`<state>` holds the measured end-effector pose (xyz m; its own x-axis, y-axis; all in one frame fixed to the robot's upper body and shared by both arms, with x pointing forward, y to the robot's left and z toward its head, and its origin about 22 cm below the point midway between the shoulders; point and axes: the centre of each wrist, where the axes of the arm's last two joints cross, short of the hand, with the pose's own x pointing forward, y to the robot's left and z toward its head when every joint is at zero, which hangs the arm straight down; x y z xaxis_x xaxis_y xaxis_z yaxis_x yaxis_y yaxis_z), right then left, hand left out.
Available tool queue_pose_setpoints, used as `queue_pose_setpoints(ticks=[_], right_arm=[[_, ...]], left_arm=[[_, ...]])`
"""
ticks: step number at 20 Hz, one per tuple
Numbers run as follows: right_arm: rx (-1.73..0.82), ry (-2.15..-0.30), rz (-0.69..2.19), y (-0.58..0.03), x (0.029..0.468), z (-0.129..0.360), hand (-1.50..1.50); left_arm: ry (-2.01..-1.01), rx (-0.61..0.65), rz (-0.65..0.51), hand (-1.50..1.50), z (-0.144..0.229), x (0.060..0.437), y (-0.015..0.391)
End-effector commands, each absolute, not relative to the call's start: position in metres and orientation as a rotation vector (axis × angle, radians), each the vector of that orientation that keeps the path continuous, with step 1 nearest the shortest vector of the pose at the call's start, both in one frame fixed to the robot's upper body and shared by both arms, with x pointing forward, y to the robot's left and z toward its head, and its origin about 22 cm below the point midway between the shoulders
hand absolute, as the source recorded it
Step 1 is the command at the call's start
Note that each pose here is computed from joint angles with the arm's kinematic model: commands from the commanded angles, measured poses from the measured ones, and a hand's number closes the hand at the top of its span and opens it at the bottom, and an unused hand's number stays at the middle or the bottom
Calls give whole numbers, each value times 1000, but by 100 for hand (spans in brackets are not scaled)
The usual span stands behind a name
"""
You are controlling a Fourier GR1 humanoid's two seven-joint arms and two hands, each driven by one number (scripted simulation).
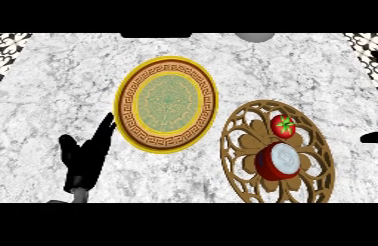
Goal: Pick the tomato from the placemat and place it in the plate
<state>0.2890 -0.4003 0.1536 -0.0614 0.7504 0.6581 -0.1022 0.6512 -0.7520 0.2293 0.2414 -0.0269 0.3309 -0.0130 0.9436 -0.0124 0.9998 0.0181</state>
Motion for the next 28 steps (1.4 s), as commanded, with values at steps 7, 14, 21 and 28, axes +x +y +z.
queue_pose_setpoints(ticks=[7, 14, 21, 28], right_arm=[[-616, -1356, 862, -307, 276, 134, -150], [-605, -1215, 903, -295, 291, 108, -150], [-554, -1221, 905, -275, 292, 88, -150], [-679, -1155, 945, -270, 292, 90, -150]], left_arm=[[-1177, 33, 13, 0, -53, 228, 238], [-1176, -3, -12, 0, -28, 256, 246], [-1176, -10, -2, 0, -31, 222, 236], [-1189, -4, -10, 0, -36, 234, 238]])
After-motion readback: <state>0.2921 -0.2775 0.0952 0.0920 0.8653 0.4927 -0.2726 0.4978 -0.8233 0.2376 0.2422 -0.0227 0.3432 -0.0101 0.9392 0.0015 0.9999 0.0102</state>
